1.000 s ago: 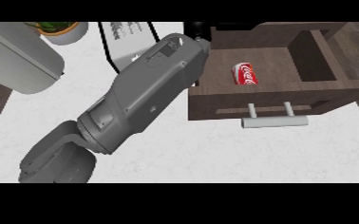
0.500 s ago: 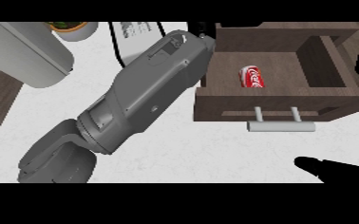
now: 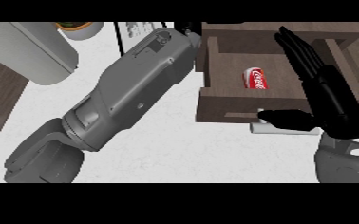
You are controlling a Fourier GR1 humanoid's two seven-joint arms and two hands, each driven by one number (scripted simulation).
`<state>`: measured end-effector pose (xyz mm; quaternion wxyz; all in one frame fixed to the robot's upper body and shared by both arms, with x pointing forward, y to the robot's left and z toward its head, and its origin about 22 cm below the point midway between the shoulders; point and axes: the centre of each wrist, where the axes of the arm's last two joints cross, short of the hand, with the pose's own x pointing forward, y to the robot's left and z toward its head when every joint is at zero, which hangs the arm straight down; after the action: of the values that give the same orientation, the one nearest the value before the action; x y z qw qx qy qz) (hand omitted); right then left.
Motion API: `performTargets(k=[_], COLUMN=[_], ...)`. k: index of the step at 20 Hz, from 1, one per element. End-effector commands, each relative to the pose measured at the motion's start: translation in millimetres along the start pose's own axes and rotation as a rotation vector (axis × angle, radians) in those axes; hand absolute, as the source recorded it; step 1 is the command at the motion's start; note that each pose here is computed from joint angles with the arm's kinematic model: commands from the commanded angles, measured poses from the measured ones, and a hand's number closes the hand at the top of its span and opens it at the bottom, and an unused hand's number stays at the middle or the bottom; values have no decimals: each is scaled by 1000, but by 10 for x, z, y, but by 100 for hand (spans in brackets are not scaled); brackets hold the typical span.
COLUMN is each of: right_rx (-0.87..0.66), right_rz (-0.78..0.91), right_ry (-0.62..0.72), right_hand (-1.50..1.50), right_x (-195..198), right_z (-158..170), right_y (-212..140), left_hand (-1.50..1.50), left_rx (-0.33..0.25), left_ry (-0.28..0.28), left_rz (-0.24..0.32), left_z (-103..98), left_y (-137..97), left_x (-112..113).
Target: Pick up the can, place it into the drawer and close the drawer
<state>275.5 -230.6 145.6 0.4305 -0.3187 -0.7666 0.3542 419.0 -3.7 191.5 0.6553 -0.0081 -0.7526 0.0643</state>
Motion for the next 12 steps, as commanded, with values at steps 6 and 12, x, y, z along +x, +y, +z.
performTargets(k=[6,12], right_rx=[139,135], right_rz=[276,300], right_ry=[-21,55], right_hand=[-150,-150], right_x=[-92,-497], right_z=[-484,-626], right_y=[683,998], left_hand=[-150,-150], left_rx=[28,36], left_ry=[-14,-25], left_rz=[-43,-31], left_z=[-85,-72], left_y=[336,507], left_x=[65,252])
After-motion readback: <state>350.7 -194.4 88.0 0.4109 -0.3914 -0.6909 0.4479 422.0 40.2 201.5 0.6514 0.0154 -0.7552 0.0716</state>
